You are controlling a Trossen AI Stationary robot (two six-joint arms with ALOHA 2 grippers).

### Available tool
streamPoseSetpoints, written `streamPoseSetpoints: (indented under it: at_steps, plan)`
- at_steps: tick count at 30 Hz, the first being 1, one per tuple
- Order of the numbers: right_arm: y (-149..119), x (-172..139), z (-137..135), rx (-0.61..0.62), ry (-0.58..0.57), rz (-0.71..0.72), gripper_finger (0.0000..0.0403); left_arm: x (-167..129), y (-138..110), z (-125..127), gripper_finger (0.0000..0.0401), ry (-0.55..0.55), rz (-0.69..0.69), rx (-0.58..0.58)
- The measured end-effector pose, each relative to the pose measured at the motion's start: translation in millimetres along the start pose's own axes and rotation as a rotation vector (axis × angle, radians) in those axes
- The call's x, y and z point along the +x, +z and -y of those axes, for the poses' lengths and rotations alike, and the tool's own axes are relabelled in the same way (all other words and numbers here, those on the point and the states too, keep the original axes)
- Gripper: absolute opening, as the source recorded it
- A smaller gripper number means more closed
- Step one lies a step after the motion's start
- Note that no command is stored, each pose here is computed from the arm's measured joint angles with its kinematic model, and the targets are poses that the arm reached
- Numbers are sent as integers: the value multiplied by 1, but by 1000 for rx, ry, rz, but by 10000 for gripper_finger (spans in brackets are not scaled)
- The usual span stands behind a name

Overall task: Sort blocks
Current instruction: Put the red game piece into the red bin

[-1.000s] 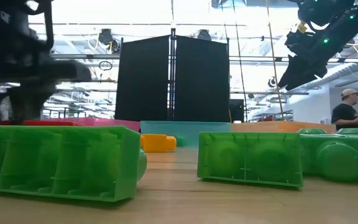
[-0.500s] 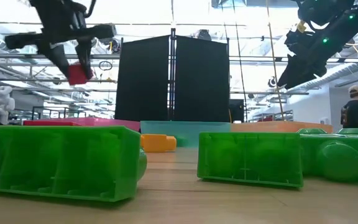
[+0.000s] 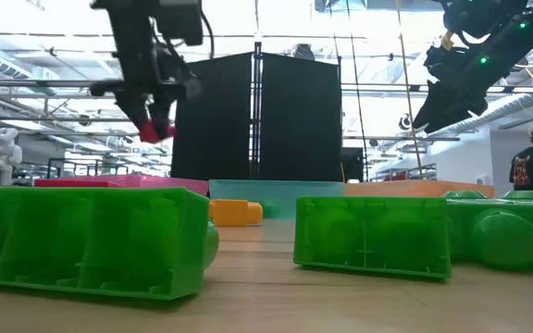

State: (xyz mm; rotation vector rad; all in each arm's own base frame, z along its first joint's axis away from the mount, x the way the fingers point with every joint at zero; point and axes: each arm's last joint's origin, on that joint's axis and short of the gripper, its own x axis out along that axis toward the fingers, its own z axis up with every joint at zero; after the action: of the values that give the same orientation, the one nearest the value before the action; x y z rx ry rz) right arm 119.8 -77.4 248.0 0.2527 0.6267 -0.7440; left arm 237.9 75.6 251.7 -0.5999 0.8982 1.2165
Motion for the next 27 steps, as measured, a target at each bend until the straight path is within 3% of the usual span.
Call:
streamPoseSetpoints:
  at_steps: [7, 15, 26, 27]
  plan:
    - [0, 0, 0, 11, 0, -1, 315, 37, 5, 7, 129, 71, -107, 166]
    - [0, 0, 0, 11, 0, -4, 315, 64, 0, 21, 129, 22, -221, 298]
    - [-1, 0, 0, 5, 3, -11, 315, 69, 6, 15, 130, 44, -223, 304]
    - [-1, 0, 0, 1, 3, -12, 315, 69, 6, 15, 143, 43, -224, 306]
